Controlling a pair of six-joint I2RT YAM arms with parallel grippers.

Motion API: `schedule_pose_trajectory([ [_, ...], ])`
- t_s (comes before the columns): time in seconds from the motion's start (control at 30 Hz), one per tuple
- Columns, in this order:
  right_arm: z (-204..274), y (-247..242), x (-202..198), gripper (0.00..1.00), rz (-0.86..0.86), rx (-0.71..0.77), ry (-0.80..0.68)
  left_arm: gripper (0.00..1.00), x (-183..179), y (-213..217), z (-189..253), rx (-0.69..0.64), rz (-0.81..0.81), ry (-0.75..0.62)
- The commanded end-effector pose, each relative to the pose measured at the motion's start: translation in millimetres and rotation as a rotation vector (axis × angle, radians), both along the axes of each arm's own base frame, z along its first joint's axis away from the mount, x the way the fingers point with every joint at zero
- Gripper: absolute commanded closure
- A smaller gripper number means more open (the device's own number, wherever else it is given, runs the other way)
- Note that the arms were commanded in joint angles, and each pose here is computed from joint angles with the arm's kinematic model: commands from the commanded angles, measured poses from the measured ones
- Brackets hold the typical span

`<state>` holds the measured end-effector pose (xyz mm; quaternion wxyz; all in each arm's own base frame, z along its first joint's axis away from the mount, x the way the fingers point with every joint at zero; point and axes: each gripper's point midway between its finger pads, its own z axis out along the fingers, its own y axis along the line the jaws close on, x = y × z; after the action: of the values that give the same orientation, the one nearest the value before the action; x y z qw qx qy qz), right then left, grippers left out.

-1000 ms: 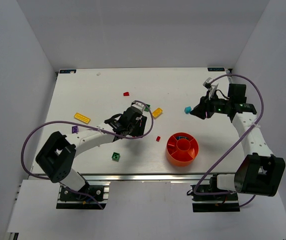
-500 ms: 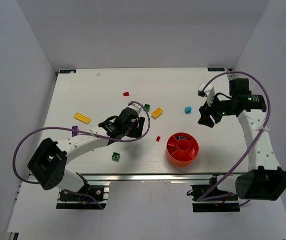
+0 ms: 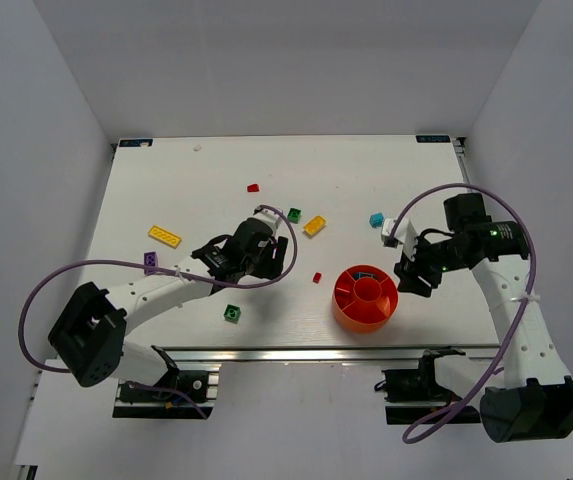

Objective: Sort the legos into containers by color

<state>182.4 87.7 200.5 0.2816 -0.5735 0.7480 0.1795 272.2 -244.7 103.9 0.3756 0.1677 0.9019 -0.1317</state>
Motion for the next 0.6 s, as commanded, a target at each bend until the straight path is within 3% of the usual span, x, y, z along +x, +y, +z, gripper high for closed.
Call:
schedule_pose_trajectory([
  [0.0,-3,13,-16,0.42,0.069,0.053,0.022,0.23,6,-7,9,-0.031,-0.011,-0.024],
  [0.57,-25,15,-16,0.45,0.012,0.031,0.013,0.23,4,-10,1,-0.031,-0.025,-0.005],
])
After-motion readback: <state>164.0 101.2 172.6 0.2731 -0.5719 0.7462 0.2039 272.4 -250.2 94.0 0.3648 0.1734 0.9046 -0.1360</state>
